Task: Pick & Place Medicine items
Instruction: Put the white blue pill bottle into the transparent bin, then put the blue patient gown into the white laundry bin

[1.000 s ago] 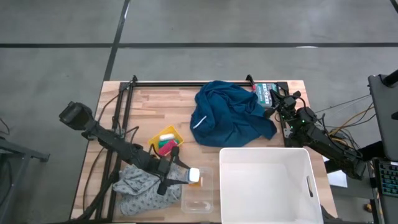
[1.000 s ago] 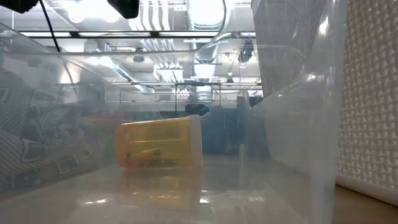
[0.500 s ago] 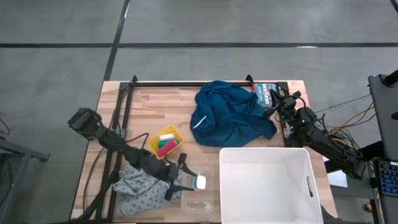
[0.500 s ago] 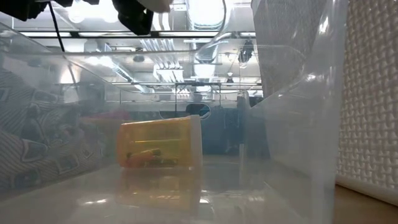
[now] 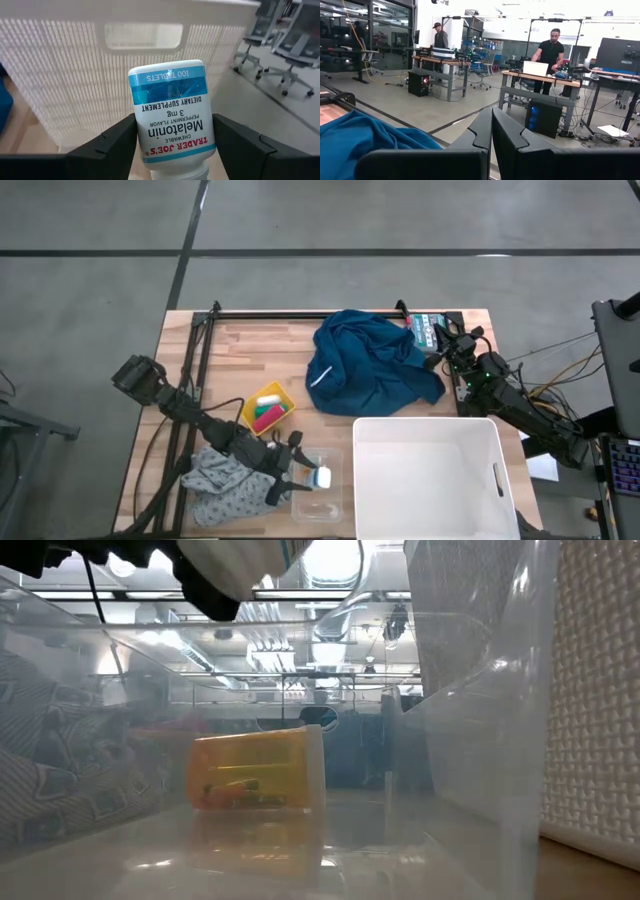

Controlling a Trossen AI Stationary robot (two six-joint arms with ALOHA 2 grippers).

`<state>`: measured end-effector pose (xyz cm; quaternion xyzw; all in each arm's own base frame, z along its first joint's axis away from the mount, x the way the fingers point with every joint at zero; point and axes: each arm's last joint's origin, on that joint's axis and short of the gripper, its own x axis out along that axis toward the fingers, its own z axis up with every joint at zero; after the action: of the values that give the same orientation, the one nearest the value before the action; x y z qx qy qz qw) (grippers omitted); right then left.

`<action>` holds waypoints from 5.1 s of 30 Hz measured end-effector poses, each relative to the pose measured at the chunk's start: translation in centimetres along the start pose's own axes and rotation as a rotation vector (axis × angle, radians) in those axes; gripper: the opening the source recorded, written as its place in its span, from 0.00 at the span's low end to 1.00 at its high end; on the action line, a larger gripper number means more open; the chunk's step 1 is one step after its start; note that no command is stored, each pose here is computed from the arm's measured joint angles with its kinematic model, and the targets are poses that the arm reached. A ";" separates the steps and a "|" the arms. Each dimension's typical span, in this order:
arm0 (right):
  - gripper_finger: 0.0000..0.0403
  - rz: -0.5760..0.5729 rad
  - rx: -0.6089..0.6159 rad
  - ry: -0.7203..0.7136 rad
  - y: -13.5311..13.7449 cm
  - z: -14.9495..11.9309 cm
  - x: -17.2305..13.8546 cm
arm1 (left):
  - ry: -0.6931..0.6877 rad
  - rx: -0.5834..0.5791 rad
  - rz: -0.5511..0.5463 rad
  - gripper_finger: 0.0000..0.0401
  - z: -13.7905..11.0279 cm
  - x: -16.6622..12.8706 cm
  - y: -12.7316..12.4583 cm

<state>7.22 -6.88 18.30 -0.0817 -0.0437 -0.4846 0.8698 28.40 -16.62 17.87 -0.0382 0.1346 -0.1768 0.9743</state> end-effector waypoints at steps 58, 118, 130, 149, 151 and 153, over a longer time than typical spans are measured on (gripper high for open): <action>0.02 -0.001 0.000 0.000 0.0 0.0 0.0 | 0.356 0.004 -0.013 0.61 -3.1 5.7 -0.8; 0.02 0.000 0.000 0.000 0.0 0.0 0.0 | 0.321 0.027 -0.021 0.75 -1.9 5.3 -0.9; 0.02 0.000 0.000 0.000 0.0 0.0 0.0 | 0.234 0.057 -0.006 0.75 1.3 3.5 -1.6; 0.02 0.000 0.000 0.000 0.0 0.0 0.0 | 0.199 0.106 0.370 0.76 4.2 -0.3 -1.8; 0.02 0.000 0.000 0.000 0.0 0.0 0.0 | 0.200 0.130 0.401 0.76 4.7 -0.9 -1.6; 0.02 0.000 0.000 0.000 0.0 0.0 0.0 | 0.198 0.173 0.430 0.76 5.5 -1.8 -1.3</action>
<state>7.22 -6.88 18.30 -0.0818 -0.0434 -0.4846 0.8698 27.87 -17.10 23.76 0.0924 0.2188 0.0206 0.9712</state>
